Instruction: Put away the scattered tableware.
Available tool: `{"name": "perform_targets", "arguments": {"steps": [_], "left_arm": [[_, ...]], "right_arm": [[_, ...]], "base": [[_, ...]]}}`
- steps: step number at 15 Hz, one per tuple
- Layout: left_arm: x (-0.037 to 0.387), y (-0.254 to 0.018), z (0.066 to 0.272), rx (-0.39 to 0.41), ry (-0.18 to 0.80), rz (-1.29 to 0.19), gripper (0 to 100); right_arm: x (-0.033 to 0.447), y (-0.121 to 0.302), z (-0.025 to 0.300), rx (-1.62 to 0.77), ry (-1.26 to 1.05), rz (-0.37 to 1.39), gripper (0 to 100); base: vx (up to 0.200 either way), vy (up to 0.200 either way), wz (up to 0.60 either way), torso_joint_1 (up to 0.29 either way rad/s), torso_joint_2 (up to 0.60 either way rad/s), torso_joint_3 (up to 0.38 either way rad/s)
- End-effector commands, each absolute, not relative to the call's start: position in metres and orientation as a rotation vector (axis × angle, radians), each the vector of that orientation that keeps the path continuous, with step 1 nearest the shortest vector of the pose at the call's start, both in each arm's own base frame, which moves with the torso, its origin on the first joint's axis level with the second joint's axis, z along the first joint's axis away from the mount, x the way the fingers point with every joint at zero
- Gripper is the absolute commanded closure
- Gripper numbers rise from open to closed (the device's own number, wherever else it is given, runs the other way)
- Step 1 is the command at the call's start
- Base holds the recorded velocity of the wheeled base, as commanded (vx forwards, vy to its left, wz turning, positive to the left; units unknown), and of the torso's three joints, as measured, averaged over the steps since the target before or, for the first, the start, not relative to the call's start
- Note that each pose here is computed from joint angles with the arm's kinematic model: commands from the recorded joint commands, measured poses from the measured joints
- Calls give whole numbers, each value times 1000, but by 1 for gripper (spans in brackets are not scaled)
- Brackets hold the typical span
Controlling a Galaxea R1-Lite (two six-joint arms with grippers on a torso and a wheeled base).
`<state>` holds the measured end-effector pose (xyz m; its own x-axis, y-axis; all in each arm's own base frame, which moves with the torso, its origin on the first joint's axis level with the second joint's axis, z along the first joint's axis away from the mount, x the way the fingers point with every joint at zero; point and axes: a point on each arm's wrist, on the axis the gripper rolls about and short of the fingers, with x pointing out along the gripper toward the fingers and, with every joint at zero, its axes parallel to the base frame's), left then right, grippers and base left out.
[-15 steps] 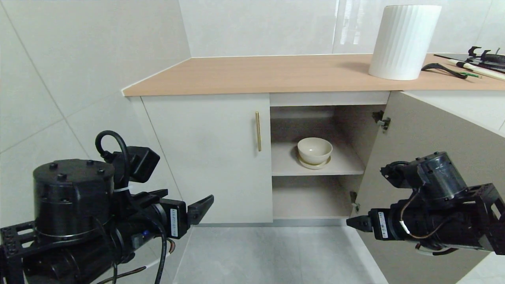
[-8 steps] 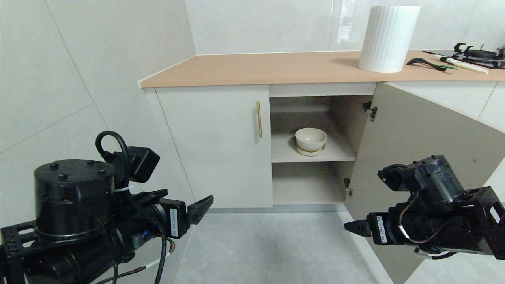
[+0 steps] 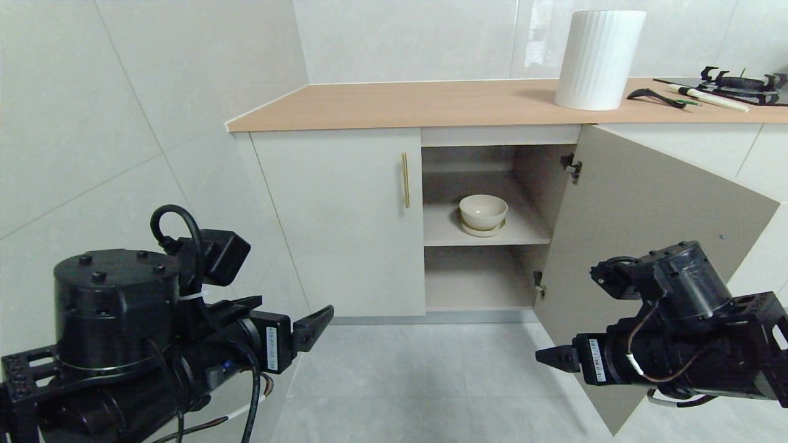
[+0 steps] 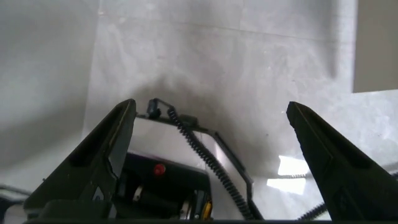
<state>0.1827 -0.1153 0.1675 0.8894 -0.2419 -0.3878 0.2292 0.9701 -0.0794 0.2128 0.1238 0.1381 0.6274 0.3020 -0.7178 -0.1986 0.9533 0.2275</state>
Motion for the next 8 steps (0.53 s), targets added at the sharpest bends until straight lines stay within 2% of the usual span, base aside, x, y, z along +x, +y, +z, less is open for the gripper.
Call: {"name": "perform_targets", "arguments": {"steps": [1,8], "left_arm": [[183,-115,166,-29,411,-242,0],[182,-115,167,-28,408,-243,0]], "right_arm": [[208,121,140,134,837,291,0],[199,114,139,98,833,292,0]], "base": [[0,0,0,0,0,0],[0,-200,0,2,6,2]]}}
